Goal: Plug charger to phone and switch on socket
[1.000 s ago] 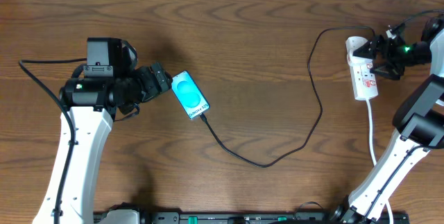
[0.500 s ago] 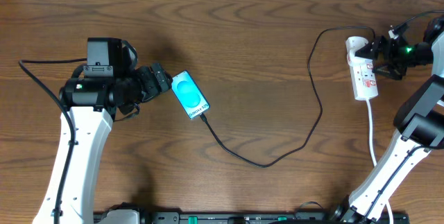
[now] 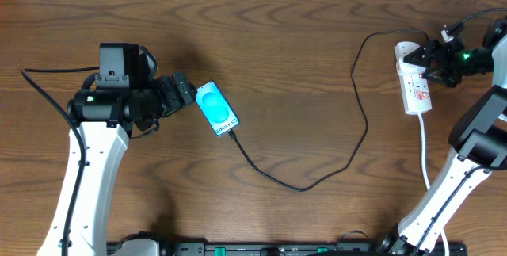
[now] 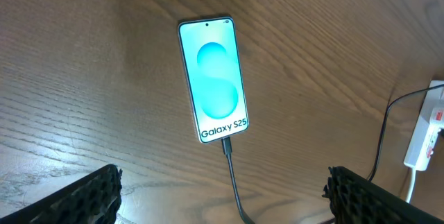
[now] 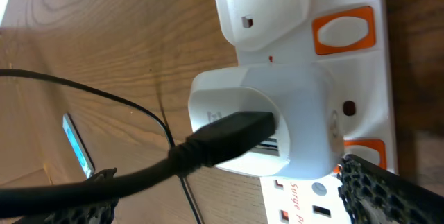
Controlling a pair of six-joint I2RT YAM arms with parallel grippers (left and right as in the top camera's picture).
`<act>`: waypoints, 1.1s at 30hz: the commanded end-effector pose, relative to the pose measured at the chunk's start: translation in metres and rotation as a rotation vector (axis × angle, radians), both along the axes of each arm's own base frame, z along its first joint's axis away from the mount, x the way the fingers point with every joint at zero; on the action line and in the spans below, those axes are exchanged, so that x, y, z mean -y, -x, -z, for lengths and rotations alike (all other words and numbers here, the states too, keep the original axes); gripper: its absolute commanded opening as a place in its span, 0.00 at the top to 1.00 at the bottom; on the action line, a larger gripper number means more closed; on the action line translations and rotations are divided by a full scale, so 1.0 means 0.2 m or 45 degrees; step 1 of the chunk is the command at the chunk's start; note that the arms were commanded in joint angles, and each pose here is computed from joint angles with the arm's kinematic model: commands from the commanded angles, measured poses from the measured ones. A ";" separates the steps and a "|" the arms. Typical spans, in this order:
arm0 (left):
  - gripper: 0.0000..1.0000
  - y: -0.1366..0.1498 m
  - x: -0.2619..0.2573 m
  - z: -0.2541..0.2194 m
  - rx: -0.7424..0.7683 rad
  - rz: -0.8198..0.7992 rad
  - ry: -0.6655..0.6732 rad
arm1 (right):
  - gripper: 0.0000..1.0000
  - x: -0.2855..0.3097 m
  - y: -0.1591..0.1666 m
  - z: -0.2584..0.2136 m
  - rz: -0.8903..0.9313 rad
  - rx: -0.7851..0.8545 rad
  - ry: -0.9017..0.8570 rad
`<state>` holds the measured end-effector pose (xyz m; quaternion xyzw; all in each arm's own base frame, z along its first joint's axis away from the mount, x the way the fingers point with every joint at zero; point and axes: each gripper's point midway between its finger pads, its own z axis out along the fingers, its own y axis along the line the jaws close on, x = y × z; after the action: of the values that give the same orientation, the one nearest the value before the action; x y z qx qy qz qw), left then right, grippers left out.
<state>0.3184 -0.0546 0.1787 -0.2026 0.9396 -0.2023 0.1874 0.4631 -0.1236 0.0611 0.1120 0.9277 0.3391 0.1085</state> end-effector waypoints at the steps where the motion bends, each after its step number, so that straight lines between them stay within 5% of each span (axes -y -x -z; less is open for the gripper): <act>1: 0.05 -0.01 -0.02 -0.01 0.003 -0.011 -0.017 | 0.01 -0.04 -0.02 -0.06 -0.040 0.061 0.002; 33: 0.05 -0.01 -0.02 -0.01 0.004 -0.011 -0.017 | 0.03 -0.03 -0.02 -0.05 -0.041 0.053 0.019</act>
<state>0.3184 -0.0546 0.1787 -0.2026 0.9396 -0.2023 0.1874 0.4648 -0.1215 0.0610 0.1029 0.9290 0.3374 0.1119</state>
